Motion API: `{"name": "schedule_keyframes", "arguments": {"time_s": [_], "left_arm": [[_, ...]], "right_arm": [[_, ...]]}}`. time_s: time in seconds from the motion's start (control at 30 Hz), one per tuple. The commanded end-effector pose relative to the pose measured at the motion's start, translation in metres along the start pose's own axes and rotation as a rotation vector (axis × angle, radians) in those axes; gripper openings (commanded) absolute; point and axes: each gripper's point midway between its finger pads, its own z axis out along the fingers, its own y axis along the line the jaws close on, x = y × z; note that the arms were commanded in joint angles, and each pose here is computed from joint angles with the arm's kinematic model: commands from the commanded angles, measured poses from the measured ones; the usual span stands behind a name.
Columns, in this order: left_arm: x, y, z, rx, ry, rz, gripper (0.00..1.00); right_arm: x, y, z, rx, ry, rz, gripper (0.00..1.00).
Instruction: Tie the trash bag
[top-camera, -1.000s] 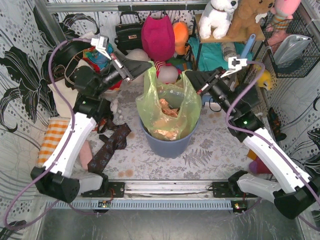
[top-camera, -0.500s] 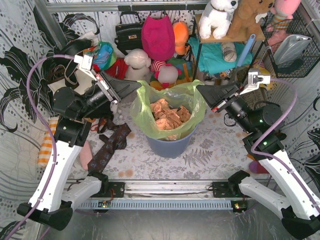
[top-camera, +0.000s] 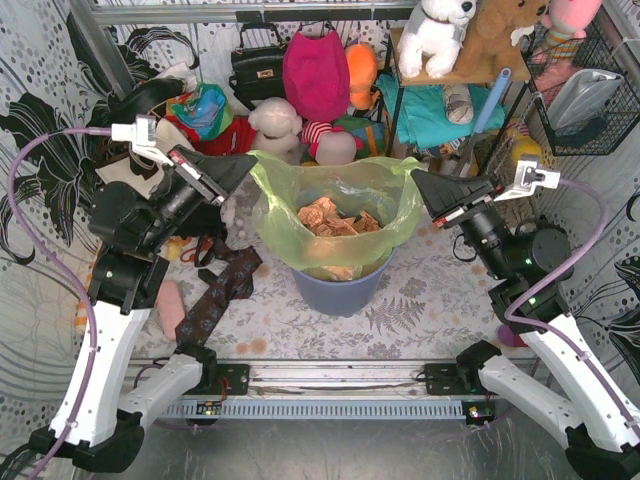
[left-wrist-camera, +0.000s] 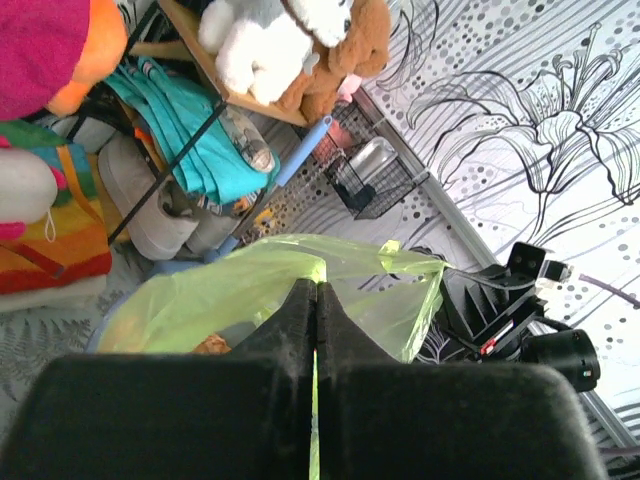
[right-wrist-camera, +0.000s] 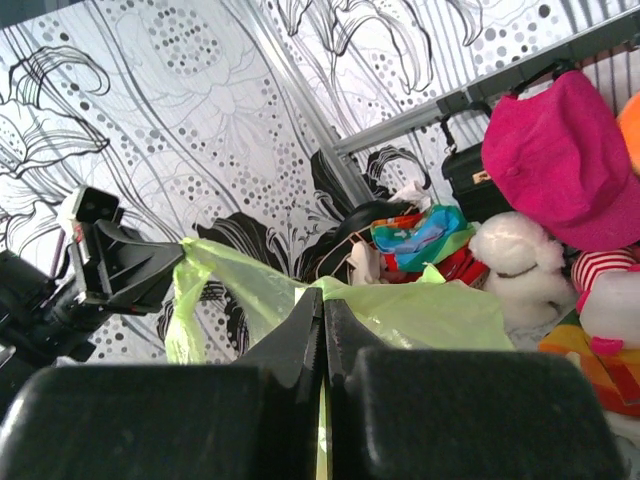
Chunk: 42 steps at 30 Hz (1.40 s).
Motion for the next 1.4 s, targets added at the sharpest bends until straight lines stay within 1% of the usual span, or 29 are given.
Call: {"name": "schedule_keyframes", "arguments": {"time_s": [0.0,0.13,0.23,0.3,0.37,0.4,0.5,0.53,0.6,0.67,0.77,0.93,1.07,1.13,1.23,1.37], "left_arm": [[-0.031,-0.025,-0.010,0.054,-0.141,0.070,0.00],[-0.035,-0.056,-0.015,0.224,-0.164,0.071,0.00],[-0.033,-0.074,-0.013,0.324,-0.137,0.066,0.00],[-0.033,-0.079,-0.011,0.358,-0.124,0.055,0.00],[-0.032,-0.078,-0.008,0.355,-0.115,0.050,0.05],[-0.031,-0.076,-0.007,0.345,-0.109,0.051,0.10],[-0.025,-0.063,-0.006,0.282,-0.086,0.051,0.32],[-0.023,-0.059,-0.006,0.260,-0.076,0.054,0.37],[-0.018,-0.051,-0.007,0.213,-0.053,0.064,0.47],[-0.013,-0.045,-0.010,0.172,-0.025,0.074,0.52],[-0.007,-0.034,-0.013,0.097,0.019,0.076,0.60],[0.006,-0.023,-0.016,0.029,0.103,0.056,0.67],[0.017,-0.021,-0.018,0.023,0.159,0.039,0.72],[0.020,-0.017,-0.019,0.006,0.172,0.035,0.73],[0.024,-0.013,-0.018,-0.001,0.186,0.020,0.78],[0.025,-0.023,-0.011,0.092,0.170,-0.027,0.81]], "right_arm": [[-0.032,0.007,-0.007,-0.015,-0.156,-0.005,0.00],[-0.038,0.014,-0.005,-0.058,-0.186,-0.017,0.00],[-0.040,0.020,0.002,-0.082,-0.178,-0.027,0.00],[-0.039,0.022,0.008,-0.084,-0.154,-0.037,0.00],[-0.036,0.023,0.013,-0.078,-0.110,-0.046,0.00],[-0.034,0.024,0.015,-0.075,-0.090,-0.049,0.04],[-0.028,0.025,0.017,-0.062,-0.025,-0.050,0.22],[-0.025,0.024,0.016,-0.054,-0.005,-0.051,0.28],[-0.021,0.022,0.013,-0.037,0.029,-0.050,0.37],[-0.017,0.018,0.009,-0.009,0.057,-0.045,0.43],[-0.015,0.015,0.004,0.019,0.082,-0.051,0.49],[-0.014,0.011,-0.001,0.054,0.109,-0.067,0.56],[-0.018,0.013,-0.004,0.059,0.109,-0.075,0.58],[-0.019,0.014,-0.004,0.059,0.105,-0.076,0.58],[-0.020,0.014,-0.004,0.057,0.103,-0.075,0.59],[-0.020,0.015,-0.003,0.051,0.102,-0.072,0.59]]}}
